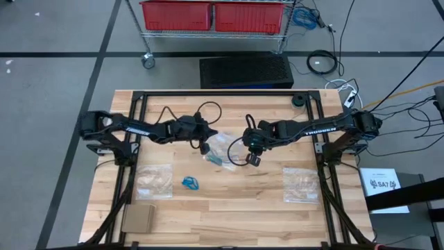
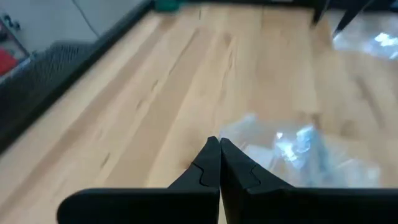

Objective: Sort rubber bands
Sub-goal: Close the middle transparent zip lock bag with the blue rubber bands

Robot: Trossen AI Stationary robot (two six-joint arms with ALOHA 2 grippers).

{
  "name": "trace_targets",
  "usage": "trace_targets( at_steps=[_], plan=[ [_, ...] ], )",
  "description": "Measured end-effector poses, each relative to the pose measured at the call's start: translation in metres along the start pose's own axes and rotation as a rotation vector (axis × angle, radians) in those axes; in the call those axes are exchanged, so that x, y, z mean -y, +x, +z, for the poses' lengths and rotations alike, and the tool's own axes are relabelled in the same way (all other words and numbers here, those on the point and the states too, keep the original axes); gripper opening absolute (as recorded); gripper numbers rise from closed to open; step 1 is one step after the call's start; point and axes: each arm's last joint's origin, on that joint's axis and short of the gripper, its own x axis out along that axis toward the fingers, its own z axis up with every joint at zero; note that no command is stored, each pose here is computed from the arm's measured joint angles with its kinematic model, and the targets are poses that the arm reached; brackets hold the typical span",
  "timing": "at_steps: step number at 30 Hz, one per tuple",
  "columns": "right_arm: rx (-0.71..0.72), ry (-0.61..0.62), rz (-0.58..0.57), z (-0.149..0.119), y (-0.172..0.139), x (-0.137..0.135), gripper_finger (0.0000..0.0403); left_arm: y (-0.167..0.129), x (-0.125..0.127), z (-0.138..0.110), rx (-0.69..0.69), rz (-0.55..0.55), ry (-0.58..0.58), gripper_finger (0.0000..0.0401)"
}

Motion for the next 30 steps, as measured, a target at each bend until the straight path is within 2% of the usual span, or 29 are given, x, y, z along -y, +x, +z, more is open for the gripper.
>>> trace_targets(
  at_steps=[4, 7, 14, 18, 21, 26, 30],
  plan=[
    [0.024, -0.022, -0.012, 0.002, 0.0, 0.0, 0.0074, 0.014, -0.008, -0.017, -0.064, 0.075, -0.007, 0.0],
    [0.12, -0.026, 0.0, 0.007, 0.004, -0.002, 0.0058, 0.023, -0.015, -0.025, -0.069, 0.116, -0.016, 0.0007],
    [0.245, 0.018, 0.071, -0.008, 0.052, 0.0, 0.0004, 0.032, -0.022, -0.031, -0.029, 0.101, -0.038, 0.0079],
    [0.261, 0.067, 0.099, -0.013, 0.08, 0.004, 0.0002, 0.027, -0.022, -0.023, 0.003, 0.097, -0.039, 0.0119],
    [0.205, 0.071, 0.089, -0.017, 0.102, 0.005, 0.0001, 0.019, -0.022, -0.011, 0.05, 0.097, -0.039, 0.0136],
    [0.144, 0.088, 0.05, -0.015, 0.127, 0.014, 0.0001, -0.004, -0.023, 0.012, 0.109, 0.097, -0.04, 0.0143],
    [0.113, 0.108, 0.004, -0.01, 0.126, 0.028, 0.0, -0.026, -0.02, 0.021, 0.075, 0.081, -0.036, 0.0143]
  ],
)
